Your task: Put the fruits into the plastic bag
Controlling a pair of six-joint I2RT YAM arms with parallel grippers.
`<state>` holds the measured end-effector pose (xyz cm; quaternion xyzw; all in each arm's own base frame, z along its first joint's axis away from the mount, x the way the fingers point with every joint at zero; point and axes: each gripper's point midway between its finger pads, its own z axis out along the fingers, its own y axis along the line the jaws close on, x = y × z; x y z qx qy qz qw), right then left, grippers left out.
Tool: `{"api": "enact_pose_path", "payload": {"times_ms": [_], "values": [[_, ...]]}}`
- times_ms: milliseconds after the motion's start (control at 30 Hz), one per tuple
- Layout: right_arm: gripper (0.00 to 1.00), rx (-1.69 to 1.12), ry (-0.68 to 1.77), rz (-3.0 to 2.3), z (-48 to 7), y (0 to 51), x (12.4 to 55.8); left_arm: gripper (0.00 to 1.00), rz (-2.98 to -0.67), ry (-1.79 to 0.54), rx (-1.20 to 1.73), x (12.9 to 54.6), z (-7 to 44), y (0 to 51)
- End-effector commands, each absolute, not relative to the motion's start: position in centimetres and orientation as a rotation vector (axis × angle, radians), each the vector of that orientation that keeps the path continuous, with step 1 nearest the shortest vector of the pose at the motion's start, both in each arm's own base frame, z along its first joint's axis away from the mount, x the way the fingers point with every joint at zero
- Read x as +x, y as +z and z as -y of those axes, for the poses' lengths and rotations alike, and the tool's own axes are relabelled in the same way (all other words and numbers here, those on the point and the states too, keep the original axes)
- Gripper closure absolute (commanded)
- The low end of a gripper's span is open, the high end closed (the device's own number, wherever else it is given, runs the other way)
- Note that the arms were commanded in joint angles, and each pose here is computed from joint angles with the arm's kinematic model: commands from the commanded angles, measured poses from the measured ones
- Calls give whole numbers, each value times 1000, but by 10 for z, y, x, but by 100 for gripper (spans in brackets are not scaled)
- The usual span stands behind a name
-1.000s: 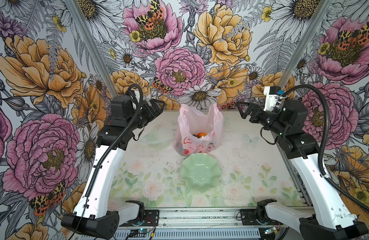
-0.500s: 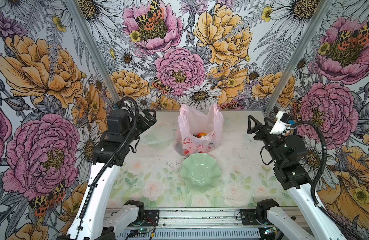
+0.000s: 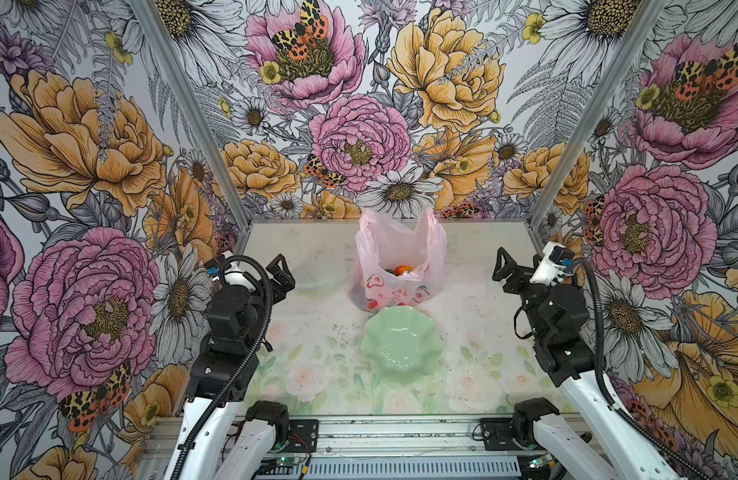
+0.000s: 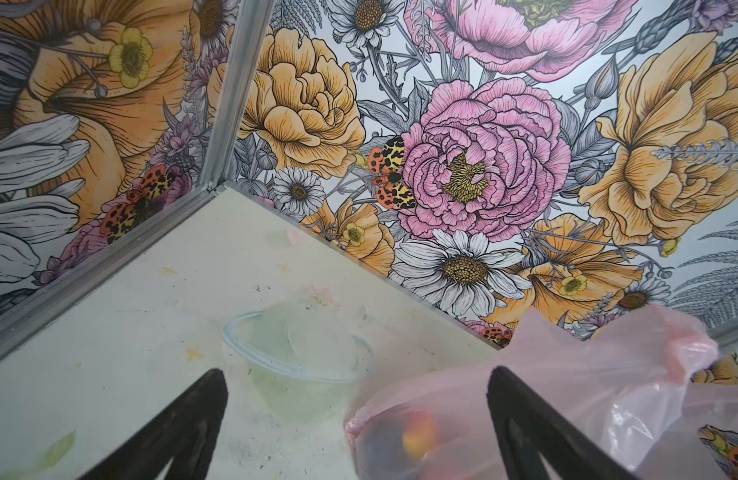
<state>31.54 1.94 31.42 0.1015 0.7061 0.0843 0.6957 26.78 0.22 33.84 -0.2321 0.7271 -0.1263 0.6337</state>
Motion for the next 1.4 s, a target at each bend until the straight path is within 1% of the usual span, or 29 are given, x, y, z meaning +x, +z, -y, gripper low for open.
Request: {"api": "enact_pose_path", "payload": {"times_ms": [0, 267, 533, 1000, 1367], "values": [[0, 243, 122, -1577, -8, 299, 320, 1, -1637, -186, -493, 268, -11, 333], [1, 240, 28, -1697, 10, 228, 340, 1, -1615, -100, -445, 276, -16, 305], [0, 194, -65, -1775, 22, 186, 360, 1, -1652, -10, -420, 295, -21, 275], [0, 173, -81, -1849, 31, 137, 385, 1, -1751, 126, -427, 323, -47, 218], [1, 120, -96, -1839, 29, 127, 399, 1, -1771, 227, -400, 341, -60, 184]]}}
